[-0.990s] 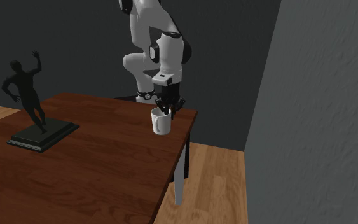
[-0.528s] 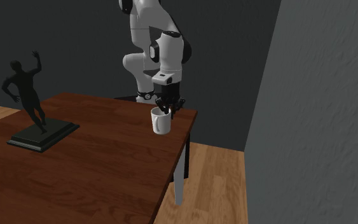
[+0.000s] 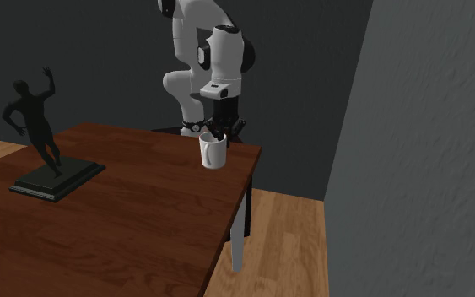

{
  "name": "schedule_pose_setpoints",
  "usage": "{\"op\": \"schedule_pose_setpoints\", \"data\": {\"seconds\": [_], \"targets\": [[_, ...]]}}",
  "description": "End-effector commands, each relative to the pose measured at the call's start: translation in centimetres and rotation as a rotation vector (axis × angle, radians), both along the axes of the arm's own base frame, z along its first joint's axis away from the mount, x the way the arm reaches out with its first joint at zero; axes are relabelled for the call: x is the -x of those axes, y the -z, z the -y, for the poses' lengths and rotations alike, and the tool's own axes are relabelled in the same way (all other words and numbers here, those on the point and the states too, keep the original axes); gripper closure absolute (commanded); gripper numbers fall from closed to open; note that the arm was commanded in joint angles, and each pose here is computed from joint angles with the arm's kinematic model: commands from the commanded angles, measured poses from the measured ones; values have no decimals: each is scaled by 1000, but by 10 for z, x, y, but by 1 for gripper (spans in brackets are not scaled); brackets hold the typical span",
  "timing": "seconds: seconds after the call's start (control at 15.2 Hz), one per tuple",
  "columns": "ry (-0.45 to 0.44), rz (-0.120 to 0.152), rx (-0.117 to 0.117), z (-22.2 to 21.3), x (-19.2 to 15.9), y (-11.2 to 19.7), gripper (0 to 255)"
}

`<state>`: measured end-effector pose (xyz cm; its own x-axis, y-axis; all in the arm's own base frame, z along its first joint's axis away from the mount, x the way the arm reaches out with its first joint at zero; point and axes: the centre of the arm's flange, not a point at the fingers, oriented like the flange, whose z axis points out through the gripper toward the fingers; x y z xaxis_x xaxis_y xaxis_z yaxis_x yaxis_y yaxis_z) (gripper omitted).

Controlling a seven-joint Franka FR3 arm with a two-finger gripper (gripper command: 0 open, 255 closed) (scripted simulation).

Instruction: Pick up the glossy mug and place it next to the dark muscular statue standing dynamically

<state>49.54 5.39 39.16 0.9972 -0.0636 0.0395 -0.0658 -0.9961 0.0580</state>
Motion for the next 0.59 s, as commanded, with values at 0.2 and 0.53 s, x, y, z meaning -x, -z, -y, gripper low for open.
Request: {"op": "schedule_pose_setpoints", "data": {"seconds": [0.2, 0.53], "targets": [[0, 0, 0, -1, 1, -27, 255], [0, 0, 0, -1, 1, -54, 255]]}}
